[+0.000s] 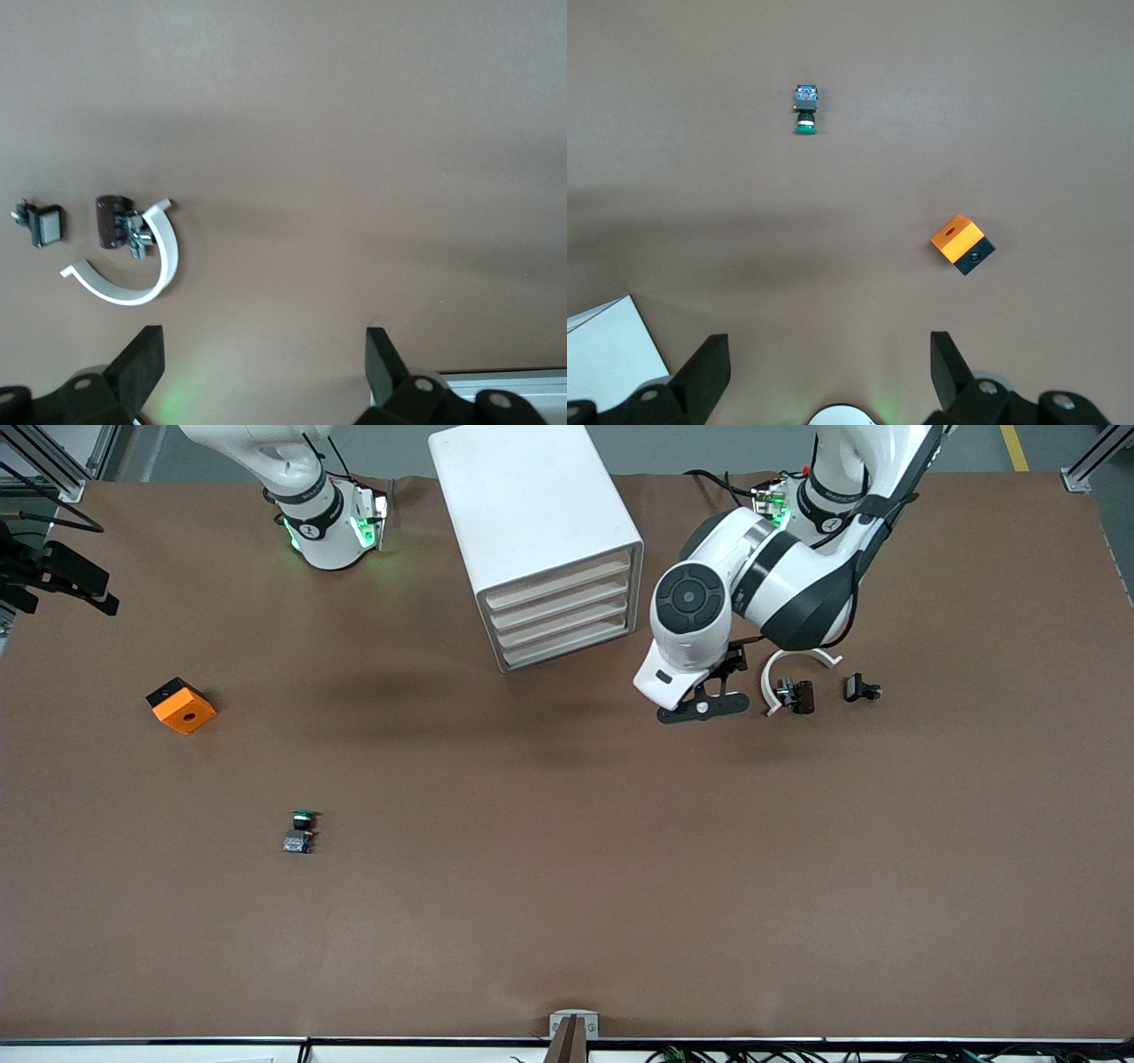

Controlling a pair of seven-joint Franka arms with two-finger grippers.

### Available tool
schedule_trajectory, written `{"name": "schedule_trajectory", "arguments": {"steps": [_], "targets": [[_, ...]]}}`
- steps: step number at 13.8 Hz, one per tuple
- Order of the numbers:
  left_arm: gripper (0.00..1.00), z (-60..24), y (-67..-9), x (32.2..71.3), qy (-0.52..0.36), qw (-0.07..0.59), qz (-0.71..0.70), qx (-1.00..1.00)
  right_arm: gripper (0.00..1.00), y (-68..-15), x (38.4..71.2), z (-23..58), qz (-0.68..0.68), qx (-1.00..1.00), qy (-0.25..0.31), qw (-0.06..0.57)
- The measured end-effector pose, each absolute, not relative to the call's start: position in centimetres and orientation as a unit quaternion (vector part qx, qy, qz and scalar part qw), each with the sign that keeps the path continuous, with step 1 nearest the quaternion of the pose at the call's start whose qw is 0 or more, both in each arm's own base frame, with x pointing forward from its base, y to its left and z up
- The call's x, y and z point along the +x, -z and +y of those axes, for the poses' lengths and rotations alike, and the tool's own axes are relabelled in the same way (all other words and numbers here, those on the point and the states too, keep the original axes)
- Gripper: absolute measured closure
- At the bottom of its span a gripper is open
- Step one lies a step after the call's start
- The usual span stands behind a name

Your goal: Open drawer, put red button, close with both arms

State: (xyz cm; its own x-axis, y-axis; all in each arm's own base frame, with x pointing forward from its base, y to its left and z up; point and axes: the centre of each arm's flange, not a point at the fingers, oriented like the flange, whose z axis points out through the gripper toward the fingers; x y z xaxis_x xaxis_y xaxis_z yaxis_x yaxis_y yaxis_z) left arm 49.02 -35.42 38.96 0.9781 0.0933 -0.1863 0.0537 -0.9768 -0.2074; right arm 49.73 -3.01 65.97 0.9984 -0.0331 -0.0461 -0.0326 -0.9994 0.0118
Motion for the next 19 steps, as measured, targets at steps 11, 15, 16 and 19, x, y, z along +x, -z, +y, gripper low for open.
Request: {"name": "schedule_trajectory", "arguments": {"steps": [11, 15, 16, 19], "targets": [[0.00, -17.4, -51.1, 52.4, -0.077, 0.032, -0.024, -0.996, 0.00, -65.9, 49.6, -3.4, -0.023, 0.999, 0.027, 0.002], [0.00, -10.6, -53.3, 52.0, -0.075, 0.018, -0.018, -0.997, 0.00, -65.8, 49.6, -3.3, -0.022, 0.999, 0.031, 0.000], [0.00, -9.5, -53.7, 51.9, -0.073, 0.016, -0.017, -0.997, 0.00, -65.7, 49.6, -3.3, -0.022, 0.999, 0.032, 0.000], [0.00, -7.7, -54.2, 51.8, -0.070, 0.010, -0.011, -0.997, 0.00, -65.6, 49.5, -3.2, -0.022, 0.999, 0.034, 0.000]]}}
